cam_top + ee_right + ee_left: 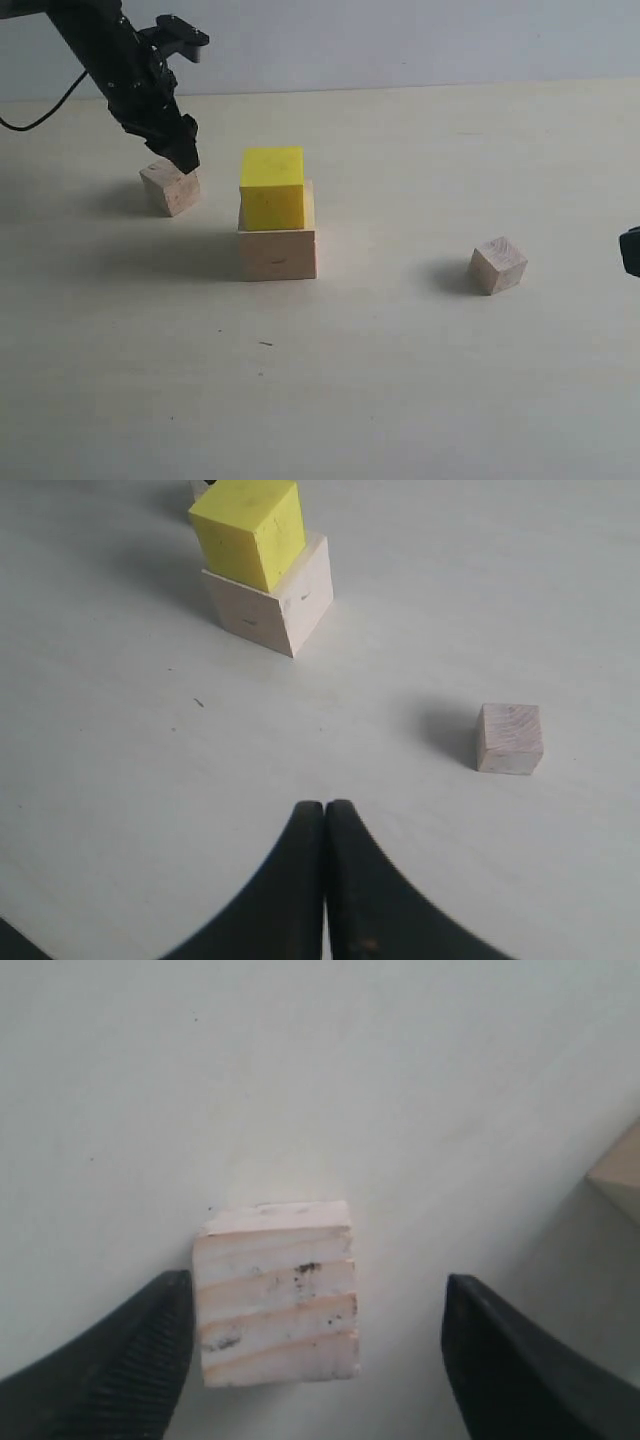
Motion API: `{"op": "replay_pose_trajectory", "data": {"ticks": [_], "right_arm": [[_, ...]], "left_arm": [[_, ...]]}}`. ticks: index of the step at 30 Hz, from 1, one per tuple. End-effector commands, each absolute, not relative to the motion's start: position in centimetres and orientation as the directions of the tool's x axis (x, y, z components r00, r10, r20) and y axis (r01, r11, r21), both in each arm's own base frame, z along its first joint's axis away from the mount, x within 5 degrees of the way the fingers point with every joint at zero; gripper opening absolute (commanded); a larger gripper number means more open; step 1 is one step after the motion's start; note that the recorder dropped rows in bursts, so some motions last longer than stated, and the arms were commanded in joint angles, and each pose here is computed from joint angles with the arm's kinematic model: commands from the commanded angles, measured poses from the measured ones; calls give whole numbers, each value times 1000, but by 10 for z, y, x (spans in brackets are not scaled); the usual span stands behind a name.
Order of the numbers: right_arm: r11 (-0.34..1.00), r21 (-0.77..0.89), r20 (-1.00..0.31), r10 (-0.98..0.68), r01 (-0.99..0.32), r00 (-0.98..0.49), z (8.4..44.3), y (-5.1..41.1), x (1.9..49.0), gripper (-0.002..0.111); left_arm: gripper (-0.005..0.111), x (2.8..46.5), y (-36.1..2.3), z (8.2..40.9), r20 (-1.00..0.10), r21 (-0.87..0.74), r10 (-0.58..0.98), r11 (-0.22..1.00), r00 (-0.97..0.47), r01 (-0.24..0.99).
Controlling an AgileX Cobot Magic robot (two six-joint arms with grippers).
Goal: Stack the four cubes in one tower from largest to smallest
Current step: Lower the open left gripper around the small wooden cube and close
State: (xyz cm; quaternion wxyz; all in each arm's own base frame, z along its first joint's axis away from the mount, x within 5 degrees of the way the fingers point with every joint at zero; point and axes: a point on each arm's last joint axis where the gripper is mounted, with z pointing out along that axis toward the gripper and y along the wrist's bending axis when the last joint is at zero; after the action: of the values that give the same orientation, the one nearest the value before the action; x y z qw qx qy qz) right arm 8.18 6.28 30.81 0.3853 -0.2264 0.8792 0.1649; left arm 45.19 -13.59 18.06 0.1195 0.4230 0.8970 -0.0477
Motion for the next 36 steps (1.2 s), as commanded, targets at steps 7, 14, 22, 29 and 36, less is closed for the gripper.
{"op": "replay_pose_trajectory", "data": {"ticks": [7,14,22,29,36], "right_arm": [[841,101,-752,-286,-532,-594,307,62,81,0],[841,101,-752,-286,-532,-594,307,62,81,0],[841,101,-751,-287,-532,-595,307,62,81,0],[839,107,-750,-284,-533,-598,307,62,81,0],[839,107,-748,-285,-533,-599,307,62,81,0]], "left_arm": [[68,457,-132,162,-226,31,757,635,-614,772],[68,460,-127,151,-211,23,750,644,-626,764],[67,461,-127,135,-187,6,752,645,-632,765],[63,461,-127,135,-189,7,752,645,-632,764],[10,460,-127,140,-190,6,748,649,-636,761]]}}
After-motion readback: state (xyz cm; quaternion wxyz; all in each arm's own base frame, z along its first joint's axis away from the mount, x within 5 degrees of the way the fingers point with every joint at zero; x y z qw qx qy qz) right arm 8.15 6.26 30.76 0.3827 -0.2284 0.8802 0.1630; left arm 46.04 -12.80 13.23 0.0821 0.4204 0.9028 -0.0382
